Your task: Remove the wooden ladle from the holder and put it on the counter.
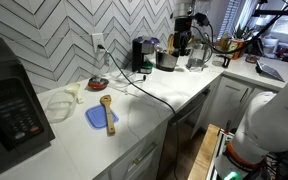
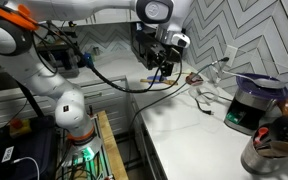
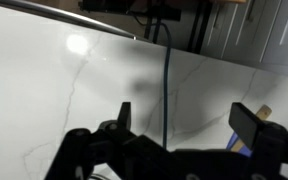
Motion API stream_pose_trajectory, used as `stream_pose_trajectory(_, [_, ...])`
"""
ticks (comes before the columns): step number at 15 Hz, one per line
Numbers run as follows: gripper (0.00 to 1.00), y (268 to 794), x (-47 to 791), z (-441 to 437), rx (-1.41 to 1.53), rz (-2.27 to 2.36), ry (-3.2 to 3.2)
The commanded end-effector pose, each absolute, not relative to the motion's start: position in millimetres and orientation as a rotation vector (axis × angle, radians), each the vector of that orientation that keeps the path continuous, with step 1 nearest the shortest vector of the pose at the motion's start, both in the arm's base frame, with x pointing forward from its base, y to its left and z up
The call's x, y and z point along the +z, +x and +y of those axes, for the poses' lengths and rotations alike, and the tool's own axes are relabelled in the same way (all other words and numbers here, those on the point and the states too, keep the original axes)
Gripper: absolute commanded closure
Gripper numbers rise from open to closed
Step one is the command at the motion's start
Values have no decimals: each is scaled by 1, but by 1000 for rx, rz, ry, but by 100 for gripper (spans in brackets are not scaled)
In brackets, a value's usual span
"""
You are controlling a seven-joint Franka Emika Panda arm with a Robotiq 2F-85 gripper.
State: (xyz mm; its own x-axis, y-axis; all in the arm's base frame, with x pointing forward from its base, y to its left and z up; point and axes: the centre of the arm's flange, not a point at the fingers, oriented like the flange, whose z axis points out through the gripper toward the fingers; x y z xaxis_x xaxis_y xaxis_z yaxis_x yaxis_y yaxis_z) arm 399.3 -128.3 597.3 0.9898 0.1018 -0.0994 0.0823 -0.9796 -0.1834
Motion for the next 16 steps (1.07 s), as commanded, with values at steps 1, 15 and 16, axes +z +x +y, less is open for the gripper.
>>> stream_pose_trajectory(1, [0, 413, 631, -130, -24, 79, -2908])
stream_pose_trajectory(15, [0, 331, 644, -347, -359, 1099, -3017])
stream_pose_trajectory(16, [0, 324, 646, -360, -372, 1176, -2969])
